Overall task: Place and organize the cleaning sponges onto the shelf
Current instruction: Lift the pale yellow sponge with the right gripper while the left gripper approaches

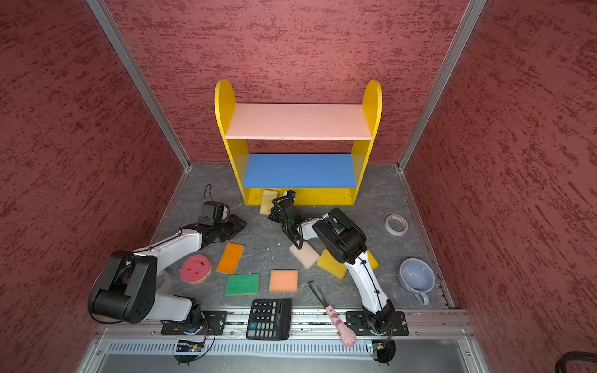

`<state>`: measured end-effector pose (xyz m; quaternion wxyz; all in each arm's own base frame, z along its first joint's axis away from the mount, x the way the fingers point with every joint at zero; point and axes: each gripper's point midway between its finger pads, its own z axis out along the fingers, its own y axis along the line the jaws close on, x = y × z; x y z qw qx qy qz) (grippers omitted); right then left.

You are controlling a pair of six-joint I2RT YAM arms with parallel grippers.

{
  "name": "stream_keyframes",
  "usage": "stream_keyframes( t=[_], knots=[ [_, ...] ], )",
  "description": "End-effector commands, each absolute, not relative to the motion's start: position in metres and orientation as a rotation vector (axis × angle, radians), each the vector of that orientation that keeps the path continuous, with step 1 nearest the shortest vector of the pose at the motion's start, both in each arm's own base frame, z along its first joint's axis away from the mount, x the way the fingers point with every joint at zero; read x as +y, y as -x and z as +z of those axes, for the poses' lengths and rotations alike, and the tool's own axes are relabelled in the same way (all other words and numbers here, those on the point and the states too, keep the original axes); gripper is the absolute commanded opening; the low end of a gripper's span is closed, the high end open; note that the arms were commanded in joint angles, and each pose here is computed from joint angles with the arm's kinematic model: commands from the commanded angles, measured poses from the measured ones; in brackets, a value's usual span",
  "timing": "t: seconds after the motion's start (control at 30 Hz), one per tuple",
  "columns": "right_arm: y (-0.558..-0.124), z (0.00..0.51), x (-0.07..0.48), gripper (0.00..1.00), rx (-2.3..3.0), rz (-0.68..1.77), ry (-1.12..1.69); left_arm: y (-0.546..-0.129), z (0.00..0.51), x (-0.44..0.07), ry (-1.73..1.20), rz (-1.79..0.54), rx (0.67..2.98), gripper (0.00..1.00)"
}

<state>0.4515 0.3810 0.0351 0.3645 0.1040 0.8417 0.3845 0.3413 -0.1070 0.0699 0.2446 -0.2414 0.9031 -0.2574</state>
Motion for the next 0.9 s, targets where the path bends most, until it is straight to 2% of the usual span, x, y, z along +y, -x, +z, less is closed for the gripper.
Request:
stream_keyframes(
  t=[0.0, 0.1, 0.27, 0.37, 0.43, 0.53, 0.7, 0.77, 0.87],
  knots=[
    [-0.436, 0.038, 0.379, 0.0, 2.189, 1.038, -0.229, -0.351, 0.094, -0.106, 0.631, -0.716, 2.412, 0.57],
    [-0.419, 0.057, 0.384, 0.0, 2.17, 1.175, -0.141, -0.355, 0.106, -0.106, 0.61, -0.72, 2.393, 0.64],
    [-0.379, 0.09, 0.398, 0.0, 2.102, 1.599, -0.02, -0.364, 0.136, -0.112, 0.554, -0.778, 2.333, 0.75],
    [-0.354, 0.105, 0.401, 0.0, 2.043, 1.828, 0.022, -0.364, 0.15, -0.116, 0.532, -0.82, 2.305, 0.88],
    [-0.343, 0.114, 0.401, 0.0, 1.998, 1.941, 0.028, -0.363, 0.154, -0.119, 0.521, -0.842, 2.299, 0.9],
    [-0.331, 0.121, 0.4, 0.0, 1.969, 2.038, 0.042, -0.36, 0.155, -0.122, 0.519, -0.845, 2.308, 0.91],
    [-0.32, 0.126, 0.4, 0.0, 2.001, 2.04, 0.104, -0.359, 0.153, -0.129, 0.526, -0.863, 2.317, 0.9],
    [-0.317, 0.126, 0.401, 0.0, 2.021, 2.02, 0.124, -0.36, 0.155, -0.134, 0.52, -0.883, 2.312, 0.87],
    [-0.311, 0.126, 0.401, 0.0, 2.044, 2.003, 0.15, -0.364, 0.161, -0.146, 0.489, -0.922, 2.308, 0.72]
  ],
)
